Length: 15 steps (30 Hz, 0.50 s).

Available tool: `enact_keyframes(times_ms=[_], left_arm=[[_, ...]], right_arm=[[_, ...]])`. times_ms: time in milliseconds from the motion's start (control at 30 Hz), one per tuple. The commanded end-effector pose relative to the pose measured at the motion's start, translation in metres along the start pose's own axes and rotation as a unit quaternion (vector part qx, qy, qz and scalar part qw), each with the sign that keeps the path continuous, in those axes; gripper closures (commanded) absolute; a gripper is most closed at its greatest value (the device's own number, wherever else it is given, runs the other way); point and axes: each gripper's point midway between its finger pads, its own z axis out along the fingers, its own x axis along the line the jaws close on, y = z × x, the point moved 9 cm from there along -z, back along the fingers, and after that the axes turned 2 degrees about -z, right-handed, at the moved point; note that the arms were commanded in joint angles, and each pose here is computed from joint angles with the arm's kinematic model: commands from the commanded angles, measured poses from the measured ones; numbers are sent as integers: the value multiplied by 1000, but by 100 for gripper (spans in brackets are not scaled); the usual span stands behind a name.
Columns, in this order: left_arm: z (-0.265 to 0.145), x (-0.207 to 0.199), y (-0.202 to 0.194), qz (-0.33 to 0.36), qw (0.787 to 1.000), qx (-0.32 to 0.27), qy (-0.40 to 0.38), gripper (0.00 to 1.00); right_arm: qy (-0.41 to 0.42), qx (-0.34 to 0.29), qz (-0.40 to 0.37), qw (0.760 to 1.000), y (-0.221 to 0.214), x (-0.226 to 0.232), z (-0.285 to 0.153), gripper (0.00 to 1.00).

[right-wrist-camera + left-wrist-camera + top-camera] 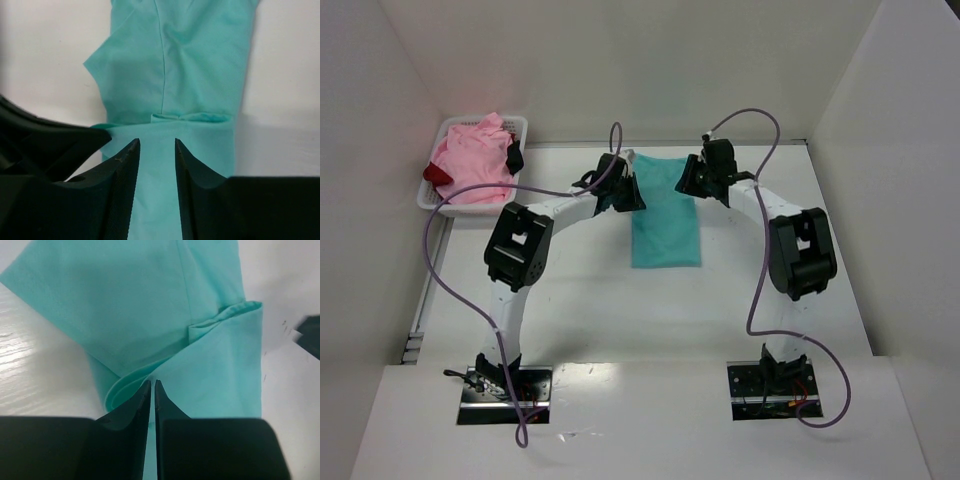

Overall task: Fold and stack the t-shirts
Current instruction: Fold the folded rectangular tshirt in 1/3 of the way

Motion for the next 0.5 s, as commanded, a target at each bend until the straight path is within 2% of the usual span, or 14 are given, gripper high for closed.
enact_keyframes(times_ms=[0, 33, 133, 267, 400, 433, 467], left_arm=[[5, 6, 10, 4, 1000, -20, 20, 87], [4, 10, 13, -4, 999, -23, 24, 87], [5, 20, 17, -4, 998, -30, 50, 86], [-5, 26, 35, 1, 997, -51, 59, 78], [-29, 18, 50, 28, 996, -74, 51, 61], [-33, 15, 54, 35, 995, -79, 49, 49], [-38, 12, 51, 43, 996, -68, 35, 45]], right_arm=[[-2, -42, -4, 999, 14, 9, -36, 59], [-9, -51, -4, 999, 13, 8, -46, 55], [-39, -52, -7, 998, 4, 1, -60, 53], [-39, -76, -8, 996, 2, 3, -91, 52], [-42, -70, -12, 997, -9, -1, -102, 52], [-47, -59, -11, 997, -18, -5, -100, 52], [-43, -55, -6, 998, -21, -5, -102, 52]])
